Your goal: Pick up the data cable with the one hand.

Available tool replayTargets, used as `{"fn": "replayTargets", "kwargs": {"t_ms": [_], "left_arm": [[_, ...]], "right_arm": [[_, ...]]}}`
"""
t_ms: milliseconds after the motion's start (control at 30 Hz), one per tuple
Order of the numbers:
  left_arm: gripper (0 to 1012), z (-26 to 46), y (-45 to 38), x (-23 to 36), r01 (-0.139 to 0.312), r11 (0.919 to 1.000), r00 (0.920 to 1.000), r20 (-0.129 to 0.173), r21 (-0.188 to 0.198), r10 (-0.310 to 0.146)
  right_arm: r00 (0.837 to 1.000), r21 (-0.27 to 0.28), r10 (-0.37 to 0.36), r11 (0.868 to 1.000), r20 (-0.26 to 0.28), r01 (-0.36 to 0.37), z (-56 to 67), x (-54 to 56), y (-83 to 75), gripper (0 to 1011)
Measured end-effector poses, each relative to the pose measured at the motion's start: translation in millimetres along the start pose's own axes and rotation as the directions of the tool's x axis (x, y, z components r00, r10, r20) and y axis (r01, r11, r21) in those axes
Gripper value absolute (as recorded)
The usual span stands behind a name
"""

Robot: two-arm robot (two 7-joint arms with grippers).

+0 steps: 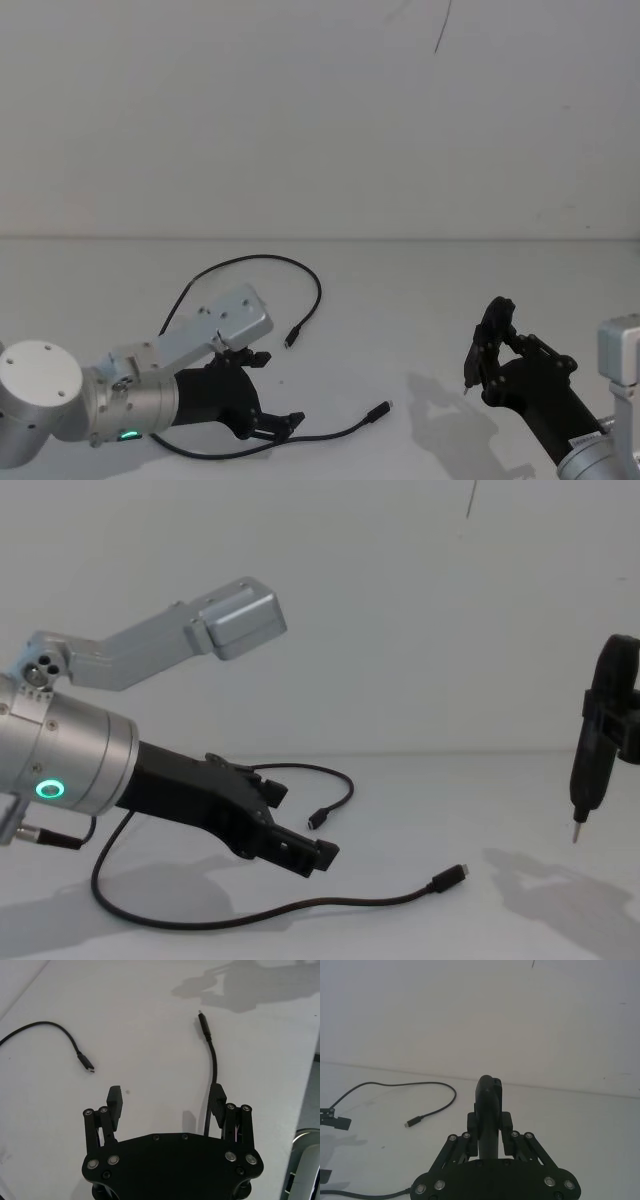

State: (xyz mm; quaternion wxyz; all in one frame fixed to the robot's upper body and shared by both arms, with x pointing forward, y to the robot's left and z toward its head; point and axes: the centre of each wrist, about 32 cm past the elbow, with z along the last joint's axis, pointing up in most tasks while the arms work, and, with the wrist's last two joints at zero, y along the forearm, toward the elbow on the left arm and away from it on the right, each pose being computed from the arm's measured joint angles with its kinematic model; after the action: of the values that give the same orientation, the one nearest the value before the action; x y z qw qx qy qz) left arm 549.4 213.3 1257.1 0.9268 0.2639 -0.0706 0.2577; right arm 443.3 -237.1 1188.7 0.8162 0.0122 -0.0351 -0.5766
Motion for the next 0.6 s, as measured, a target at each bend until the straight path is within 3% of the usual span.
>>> {"fn": "replayTargets", "kwargs": {"t_ms": [367,600], "left_arm": [[1001,-2.2,5.1,-3.1,0.056,0.9984,0.9978,0.037,-0.003,-0.056],[1001,-3.9,4.6,-6.8,0.067,0.9977,0.9965,0.050,0.011,-0.067]], "right_arm": [[1.000,0.000,0.000,1.000,0.000,0.000,0.0,0.0,0.0,269],[1.000,0.000,0.000,1.000,0.000,0.000,0.0,0.0,0.0,269]]}}
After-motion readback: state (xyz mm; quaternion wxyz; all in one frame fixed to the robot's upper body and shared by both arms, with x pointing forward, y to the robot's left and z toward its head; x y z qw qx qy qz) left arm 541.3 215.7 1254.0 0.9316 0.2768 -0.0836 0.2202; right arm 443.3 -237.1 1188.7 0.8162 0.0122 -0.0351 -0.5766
